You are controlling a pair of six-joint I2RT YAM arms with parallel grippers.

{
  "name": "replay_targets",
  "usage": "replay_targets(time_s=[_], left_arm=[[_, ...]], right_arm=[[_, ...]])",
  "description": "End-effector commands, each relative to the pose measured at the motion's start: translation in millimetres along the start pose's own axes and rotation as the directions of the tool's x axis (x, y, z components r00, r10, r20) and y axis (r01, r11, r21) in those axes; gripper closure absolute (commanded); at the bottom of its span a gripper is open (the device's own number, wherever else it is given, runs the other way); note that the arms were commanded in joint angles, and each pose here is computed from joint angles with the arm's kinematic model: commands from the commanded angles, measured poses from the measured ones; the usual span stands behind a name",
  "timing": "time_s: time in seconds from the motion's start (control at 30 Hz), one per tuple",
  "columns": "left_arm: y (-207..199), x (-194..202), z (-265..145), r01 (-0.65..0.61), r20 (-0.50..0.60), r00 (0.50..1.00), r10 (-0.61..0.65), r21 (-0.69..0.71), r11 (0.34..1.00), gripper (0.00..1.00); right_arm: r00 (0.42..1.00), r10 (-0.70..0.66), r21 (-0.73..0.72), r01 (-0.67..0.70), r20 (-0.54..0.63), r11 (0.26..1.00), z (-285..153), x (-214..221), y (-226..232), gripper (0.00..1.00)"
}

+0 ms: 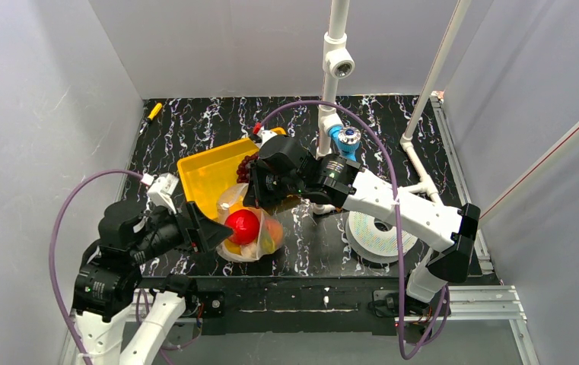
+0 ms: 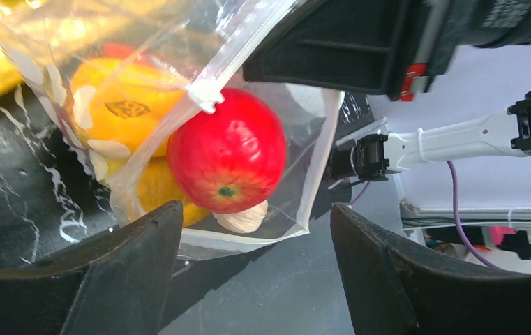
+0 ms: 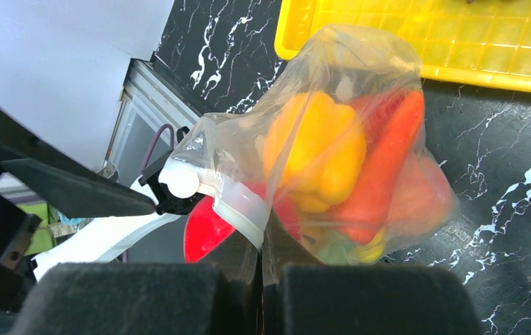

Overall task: Place the food in the zip-top bag and seal the zipper
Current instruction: Place the fake fruit in the zipper food storage bag, then adjust the zipper food storage bag at the center of the board.

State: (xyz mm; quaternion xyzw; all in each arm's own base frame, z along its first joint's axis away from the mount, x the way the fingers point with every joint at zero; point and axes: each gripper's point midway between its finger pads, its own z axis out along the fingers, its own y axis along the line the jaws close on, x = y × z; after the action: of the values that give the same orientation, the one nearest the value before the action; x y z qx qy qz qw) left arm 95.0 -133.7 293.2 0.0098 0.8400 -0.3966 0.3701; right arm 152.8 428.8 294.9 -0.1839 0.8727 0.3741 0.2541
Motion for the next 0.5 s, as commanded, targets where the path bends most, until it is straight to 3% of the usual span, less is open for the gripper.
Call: replay_targets(time_s=[0.0,0.13,0.3,0.47], left_arm=[[-1.7,-13.8,-5.6,-0.072,0.013,0.997,0.073,-0.034,0.997,0.29],[-8.6,-25.5,1.8,-0.13,0.017,0.991,0.13,0.009,0.991,0.41],[-5.3,-46.0,13.4,-0.238,0.073,0.969,0.237,0.006,0.971,0.49],[6.8,-67.8,16.2,-0.355,0.121,0.924,0.362,-0.08,0.932,0.47]], right_arm=[[0.997,0.029,-0.085,-0.023,0.073,0.996,-13.8,-22.4,18.3,0.99],[0.997,0.025,-0.095,-0.018,0.068,0.995,-13.3,-22.0,20.3,0.99],[0.998,0.022,-0.097,-0.016,0.066,0.995,-11.6,-21.6,20.6,0.99],[0.998,0.021,-0.096,-0.015,0.06,0.995,-6.9,-21.3,20.8,0.99]])
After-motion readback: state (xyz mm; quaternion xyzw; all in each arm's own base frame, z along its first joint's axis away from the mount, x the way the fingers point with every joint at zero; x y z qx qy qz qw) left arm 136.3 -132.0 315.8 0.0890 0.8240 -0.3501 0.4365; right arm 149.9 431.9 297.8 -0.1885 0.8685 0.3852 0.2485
